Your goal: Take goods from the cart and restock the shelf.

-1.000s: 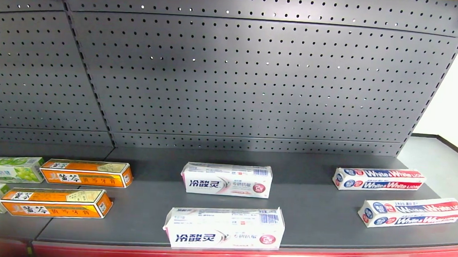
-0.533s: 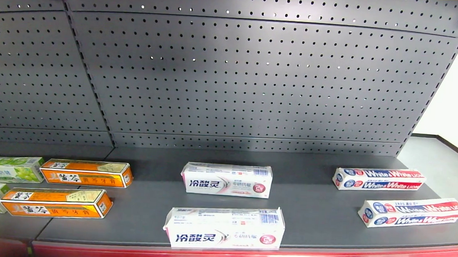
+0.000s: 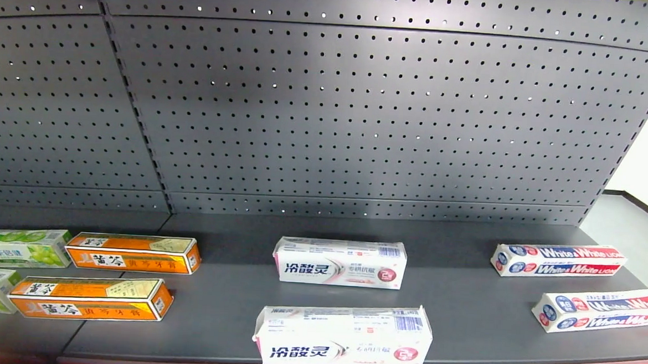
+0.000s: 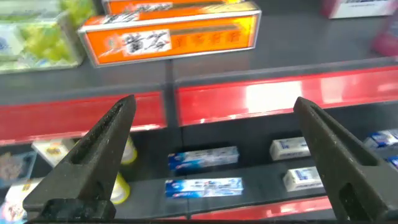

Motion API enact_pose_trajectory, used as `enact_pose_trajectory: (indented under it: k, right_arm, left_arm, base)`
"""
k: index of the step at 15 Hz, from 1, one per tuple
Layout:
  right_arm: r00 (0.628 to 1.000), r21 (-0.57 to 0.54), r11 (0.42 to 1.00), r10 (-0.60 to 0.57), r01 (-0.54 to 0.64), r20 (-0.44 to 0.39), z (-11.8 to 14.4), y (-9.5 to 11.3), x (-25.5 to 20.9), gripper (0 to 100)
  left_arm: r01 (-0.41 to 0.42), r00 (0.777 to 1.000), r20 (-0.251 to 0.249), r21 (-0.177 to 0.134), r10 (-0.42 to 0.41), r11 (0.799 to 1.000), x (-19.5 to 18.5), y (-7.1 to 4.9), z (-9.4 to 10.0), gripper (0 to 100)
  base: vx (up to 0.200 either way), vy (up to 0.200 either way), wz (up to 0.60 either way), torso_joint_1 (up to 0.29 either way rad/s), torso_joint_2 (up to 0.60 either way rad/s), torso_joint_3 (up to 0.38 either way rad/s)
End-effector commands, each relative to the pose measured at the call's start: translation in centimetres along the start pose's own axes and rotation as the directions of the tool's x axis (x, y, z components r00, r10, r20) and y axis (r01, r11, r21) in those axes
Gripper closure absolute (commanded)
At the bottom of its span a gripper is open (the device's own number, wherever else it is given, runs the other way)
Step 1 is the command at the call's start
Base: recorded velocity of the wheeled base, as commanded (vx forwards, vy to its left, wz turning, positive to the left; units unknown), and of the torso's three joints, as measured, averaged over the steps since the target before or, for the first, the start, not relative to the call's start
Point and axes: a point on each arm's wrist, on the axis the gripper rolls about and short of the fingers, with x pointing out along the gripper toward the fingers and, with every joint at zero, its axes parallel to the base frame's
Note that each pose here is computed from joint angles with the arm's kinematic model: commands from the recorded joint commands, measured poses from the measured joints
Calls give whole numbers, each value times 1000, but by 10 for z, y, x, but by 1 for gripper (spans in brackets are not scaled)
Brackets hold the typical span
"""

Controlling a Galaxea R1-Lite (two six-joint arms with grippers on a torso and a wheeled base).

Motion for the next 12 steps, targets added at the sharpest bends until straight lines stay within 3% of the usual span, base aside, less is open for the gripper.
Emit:
enact_pose_trajectory:
  k: [1,4,7,9,12]
  right_arm:
    - [1000,0,1000,-2,2,0,0,0,0,0]
    - [1000,0,1000,-2,2,0,0,0,0,0]
    - [1000,-2,1000,-2,2,0,0,0,0,0]
    - [1000,-2,1000,0,0,0,0,0,0,0]
    - [1000,-2,1000,0,0,0,0,0,0,0]
  left_arm:
    - [1,1000,-3,0,-1,1000,0,0,0,0]
    - [4,1000,-3,12,-4,1000,0,0,0,0]
    - [-2,1000,-3,2,2,1000,0,0,0,0]
    - [-5,1000,-3,5,5,1000,0,0,0,0]
    - [-4,1000,-3,8,4,1000,0,0,0,0]
  base:
    - [0,0,0,0,0,0]
    - [0,0,0,0,0,0]
    - [0,0,0,0,0,0]
    - [0,-200,0,0,7,5]
    - [0,0,0,0,0,0]
